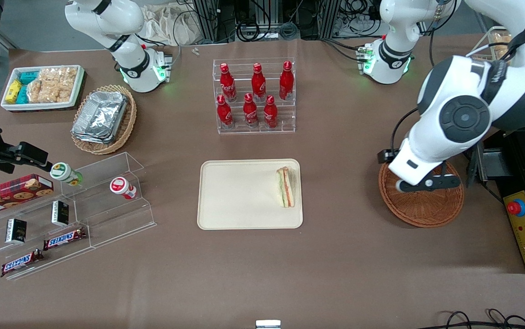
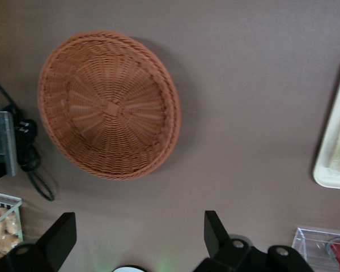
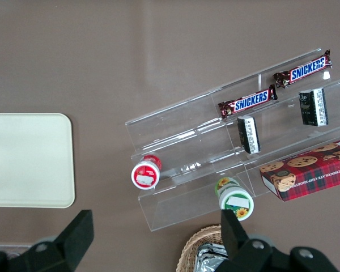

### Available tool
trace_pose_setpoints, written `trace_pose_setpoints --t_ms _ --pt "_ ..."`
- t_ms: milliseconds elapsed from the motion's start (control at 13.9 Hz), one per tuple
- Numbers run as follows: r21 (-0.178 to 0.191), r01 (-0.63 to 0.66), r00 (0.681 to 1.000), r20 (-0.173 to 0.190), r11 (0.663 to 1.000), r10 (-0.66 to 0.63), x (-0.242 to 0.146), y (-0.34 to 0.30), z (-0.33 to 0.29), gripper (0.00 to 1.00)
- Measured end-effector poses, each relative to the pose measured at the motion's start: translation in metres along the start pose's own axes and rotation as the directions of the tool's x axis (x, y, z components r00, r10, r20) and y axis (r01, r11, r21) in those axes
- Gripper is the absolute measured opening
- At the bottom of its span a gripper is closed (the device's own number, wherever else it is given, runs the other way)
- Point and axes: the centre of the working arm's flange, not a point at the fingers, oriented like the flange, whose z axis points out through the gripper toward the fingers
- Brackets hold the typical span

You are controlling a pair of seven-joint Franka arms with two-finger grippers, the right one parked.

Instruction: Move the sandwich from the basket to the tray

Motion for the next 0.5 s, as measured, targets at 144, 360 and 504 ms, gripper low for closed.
trace_pose_setpoints --t_ms 144,360,504 --pt "0.008 0.022 1.000 -0.003 1.000 -0.022 0.004 -0.020 -0.002 1.00" --pt "0.078 0.032 0.999 -0.011 0.996 -0.031 0.005 -0.032 0.000 1.00" --pt "0.094 0.029 1.000 0.006 0.995 -0.030 0.002 -0.033 0.001 1.00"
